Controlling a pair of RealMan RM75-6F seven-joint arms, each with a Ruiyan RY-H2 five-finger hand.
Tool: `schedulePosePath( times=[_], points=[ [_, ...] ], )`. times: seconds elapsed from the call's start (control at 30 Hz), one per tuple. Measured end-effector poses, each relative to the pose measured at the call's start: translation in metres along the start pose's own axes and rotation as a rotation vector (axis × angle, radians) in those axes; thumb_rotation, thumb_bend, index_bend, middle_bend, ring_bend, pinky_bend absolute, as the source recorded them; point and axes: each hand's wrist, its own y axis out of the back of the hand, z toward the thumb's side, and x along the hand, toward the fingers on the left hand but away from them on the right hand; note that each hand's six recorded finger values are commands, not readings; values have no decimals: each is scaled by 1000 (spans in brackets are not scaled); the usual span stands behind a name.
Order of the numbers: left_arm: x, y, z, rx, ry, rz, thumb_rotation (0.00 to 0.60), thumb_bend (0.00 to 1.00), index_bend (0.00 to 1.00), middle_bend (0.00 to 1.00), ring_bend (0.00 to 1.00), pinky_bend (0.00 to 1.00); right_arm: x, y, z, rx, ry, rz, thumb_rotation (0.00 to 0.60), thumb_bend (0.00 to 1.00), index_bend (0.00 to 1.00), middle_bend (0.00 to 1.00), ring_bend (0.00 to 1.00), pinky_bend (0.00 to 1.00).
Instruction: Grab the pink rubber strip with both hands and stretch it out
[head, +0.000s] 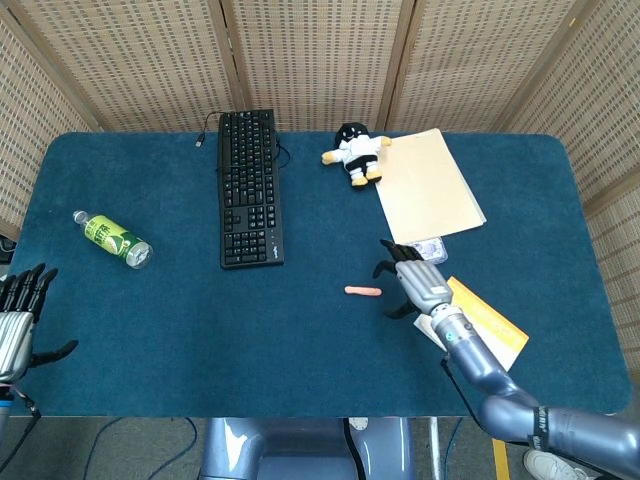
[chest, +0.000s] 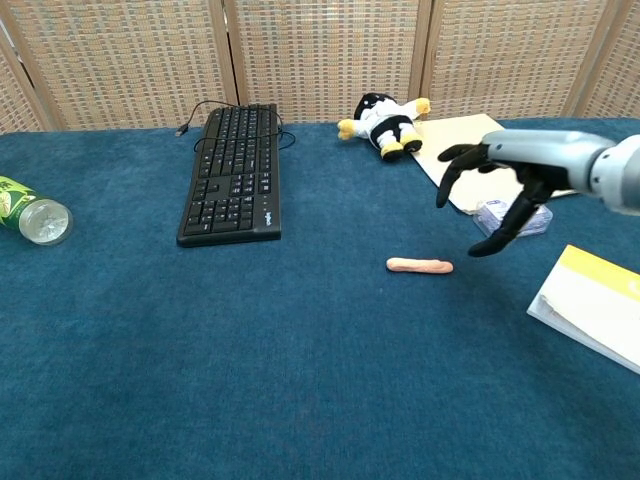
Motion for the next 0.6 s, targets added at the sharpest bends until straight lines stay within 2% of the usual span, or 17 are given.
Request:
schedulePosePath(
  times=[0.2,0.4,0.6],
  points=[
    [1,0,-1,-5,2,-3,600,0,0,0,0,0,-24,-25,18,39,-54,-1,600,373,406,0,0,0],
    [3,1,-4,-10,9,-5,600,0,0,0,0,0,-40,-40,19,74,-103,2,600,382,412,0,0,0],
    [5,0,-7,-15,17,-10,600,0,0,0,0,0,-47,-49,18,103,-121,7,600,390,443,0,0,0]
  ],
)
